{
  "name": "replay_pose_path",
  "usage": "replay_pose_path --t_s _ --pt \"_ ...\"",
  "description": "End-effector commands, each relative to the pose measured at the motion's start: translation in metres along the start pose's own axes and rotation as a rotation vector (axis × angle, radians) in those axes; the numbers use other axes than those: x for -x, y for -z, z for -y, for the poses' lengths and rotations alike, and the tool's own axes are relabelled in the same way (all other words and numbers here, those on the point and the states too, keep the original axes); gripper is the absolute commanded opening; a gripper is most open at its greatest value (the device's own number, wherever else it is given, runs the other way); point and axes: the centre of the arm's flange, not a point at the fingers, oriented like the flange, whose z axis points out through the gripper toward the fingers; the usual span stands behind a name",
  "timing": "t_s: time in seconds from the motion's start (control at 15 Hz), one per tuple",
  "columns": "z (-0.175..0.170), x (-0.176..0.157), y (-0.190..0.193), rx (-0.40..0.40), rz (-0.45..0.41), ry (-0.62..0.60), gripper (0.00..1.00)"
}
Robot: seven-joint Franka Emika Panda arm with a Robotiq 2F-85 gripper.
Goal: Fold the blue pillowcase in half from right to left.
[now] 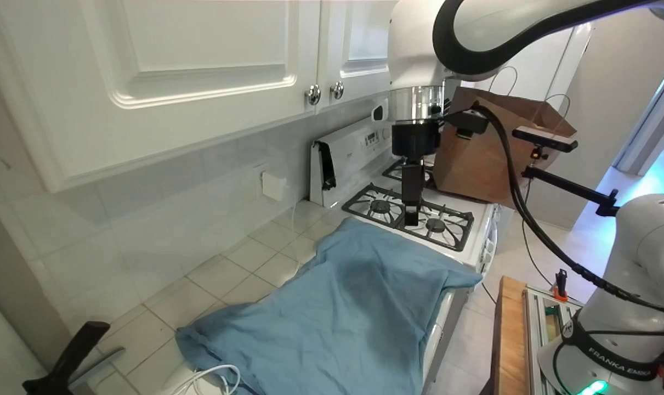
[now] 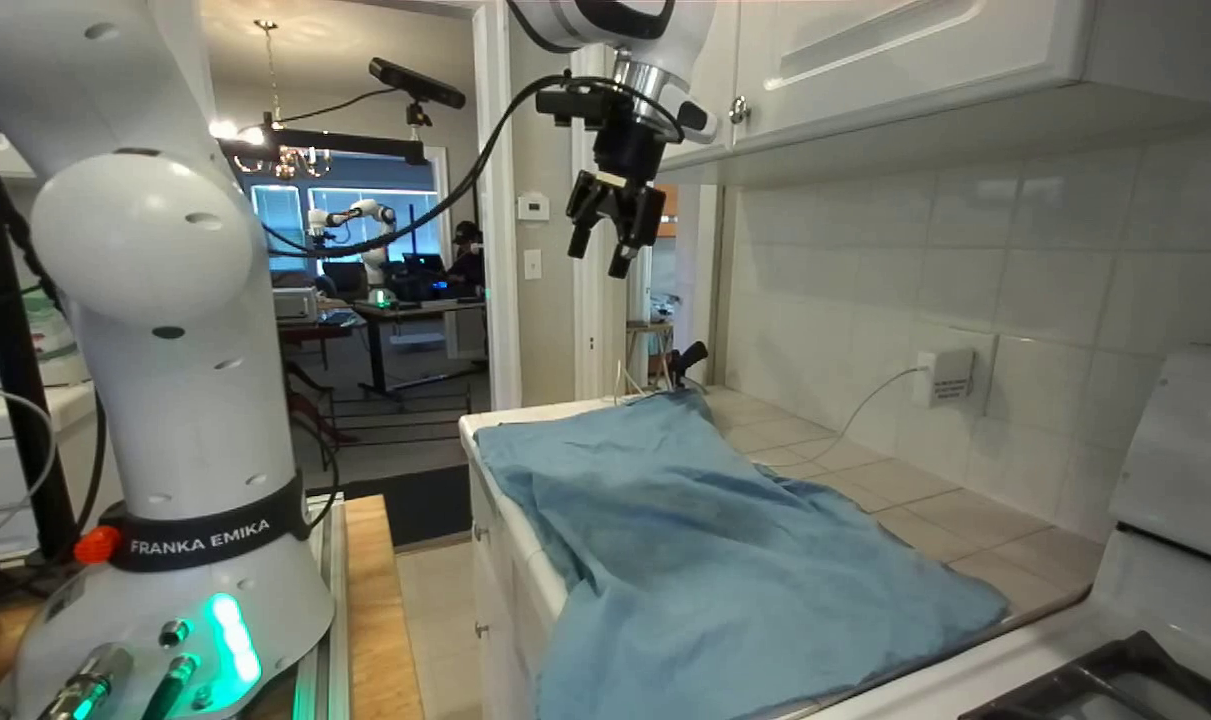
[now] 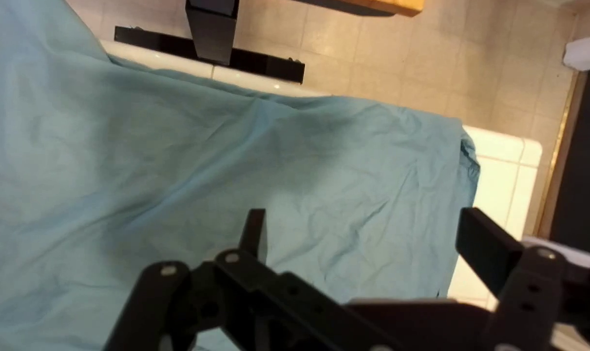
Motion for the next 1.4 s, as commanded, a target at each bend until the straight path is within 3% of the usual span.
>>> replay_pose_path --t_s 0.0,0.4,0.6,0.67,0.8,1.13,1.33 --pt "-0.072 0.018 0.012 -0.09 -0.16 -0.013 1.0" --pt "-0.194 0.053 -0.012 -0.276 -0.372 0.071 1.0" --pt "-0.249 0.06 -0.039 -0.311 -0.453 -0.098 1.0" --pt "-0.228 0.061 -0.02 -0.278 -0.407 -0.039 1.0" --pt "-0.249 0.069 -0.033 -0.293 -0.424 -0.094 1.0" --pt "-0.248 0.066 -0.035 -0.296 -0.423 -0.097 1.0" --pt "-0.279 0.058 -0.045 -0.338 -0.428 -0.07 1.0"
